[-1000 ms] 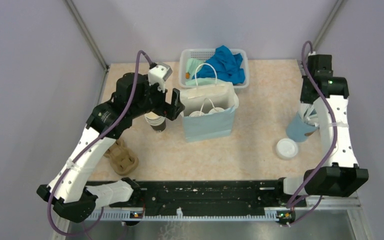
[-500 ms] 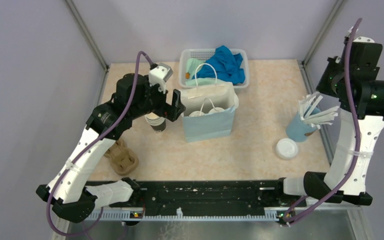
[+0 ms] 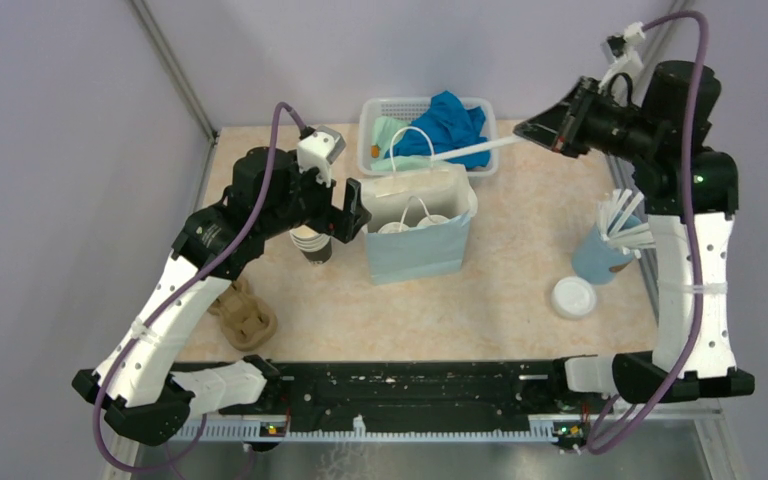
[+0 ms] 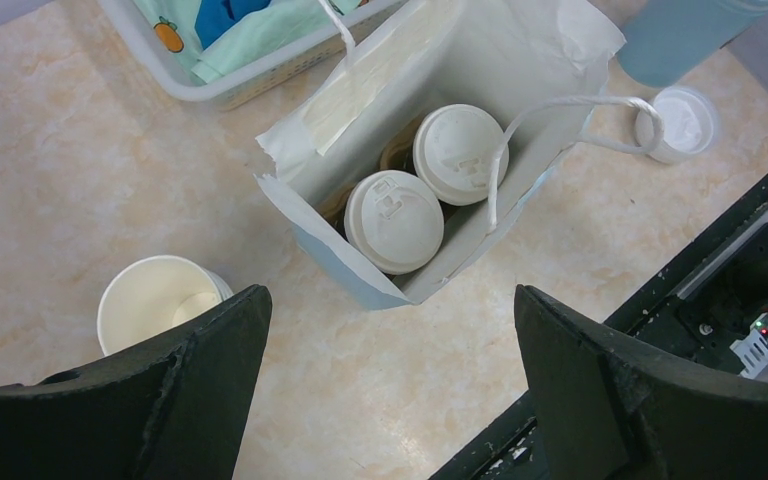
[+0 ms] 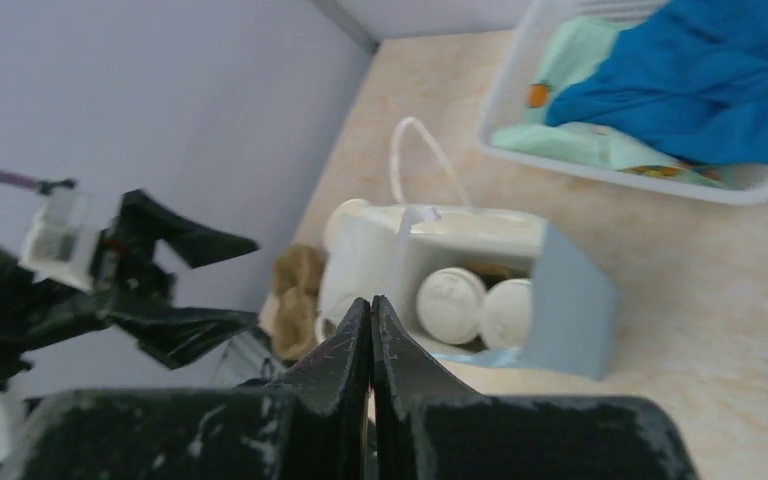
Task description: Pack the takeout coffee
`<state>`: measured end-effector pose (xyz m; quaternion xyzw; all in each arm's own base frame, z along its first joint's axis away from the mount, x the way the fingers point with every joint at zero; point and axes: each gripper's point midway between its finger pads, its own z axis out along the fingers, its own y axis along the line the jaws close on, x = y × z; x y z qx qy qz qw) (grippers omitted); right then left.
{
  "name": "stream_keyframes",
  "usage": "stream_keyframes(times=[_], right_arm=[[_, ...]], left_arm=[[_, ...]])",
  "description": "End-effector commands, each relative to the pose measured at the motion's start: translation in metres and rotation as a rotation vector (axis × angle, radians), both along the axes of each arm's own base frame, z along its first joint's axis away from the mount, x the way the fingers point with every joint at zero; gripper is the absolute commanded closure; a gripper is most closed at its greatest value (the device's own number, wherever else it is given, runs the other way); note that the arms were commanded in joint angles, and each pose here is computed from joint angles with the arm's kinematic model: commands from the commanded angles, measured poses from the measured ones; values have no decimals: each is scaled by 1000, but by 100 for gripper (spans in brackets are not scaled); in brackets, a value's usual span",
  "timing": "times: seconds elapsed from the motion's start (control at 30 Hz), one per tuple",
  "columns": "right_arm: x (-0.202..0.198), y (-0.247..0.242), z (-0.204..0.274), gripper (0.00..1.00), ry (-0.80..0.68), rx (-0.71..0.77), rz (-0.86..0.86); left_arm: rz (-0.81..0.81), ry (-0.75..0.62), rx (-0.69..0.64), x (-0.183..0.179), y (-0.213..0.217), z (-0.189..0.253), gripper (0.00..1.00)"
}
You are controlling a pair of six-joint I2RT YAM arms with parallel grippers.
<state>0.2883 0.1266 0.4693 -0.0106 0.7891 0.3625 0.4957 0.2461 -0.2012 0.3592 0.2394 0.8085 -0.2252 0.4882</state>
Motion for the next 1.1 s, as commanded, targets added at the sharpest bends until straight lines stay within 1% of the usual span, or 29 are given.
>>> stream_keyframes(times=[0.0,0.13,0.2,0.27,0.33,0.47,0.67,0.77,0.9,1.07], right_arm=[[-24,58,54,100,-136,167,299],[-29,73,46,100,-108,153,352],[-28,81,35,100,-79,123,362],[-23,87,25,100,-64,67,342],[-13,86,15,100,-61,-9,281],[-3,98,-3,100,-23,-79,268],[12,103,-32,100,-2,-257,188],[19,112,-44,100,5,-308,182],[26,127,-63,100,5,-414,191],[36,138,-91,100,0,-598,170]], left_arm=[[17,-59,-33,0,3,22,3],[28,-63,-28,2,5,23,3],[30,-63,-26,2,5,23,3],[34,-67,-26,3,6,25,3],[38,-71,-24,3,7,26,3],[43,-70,-13,3,9,25,3],[55,-70,-6,4,11,25,3],[60,-68,-4,4,12,24,3],[67,-64,3,5,14,22,3],[103,-68,26,7,21,21,3]])
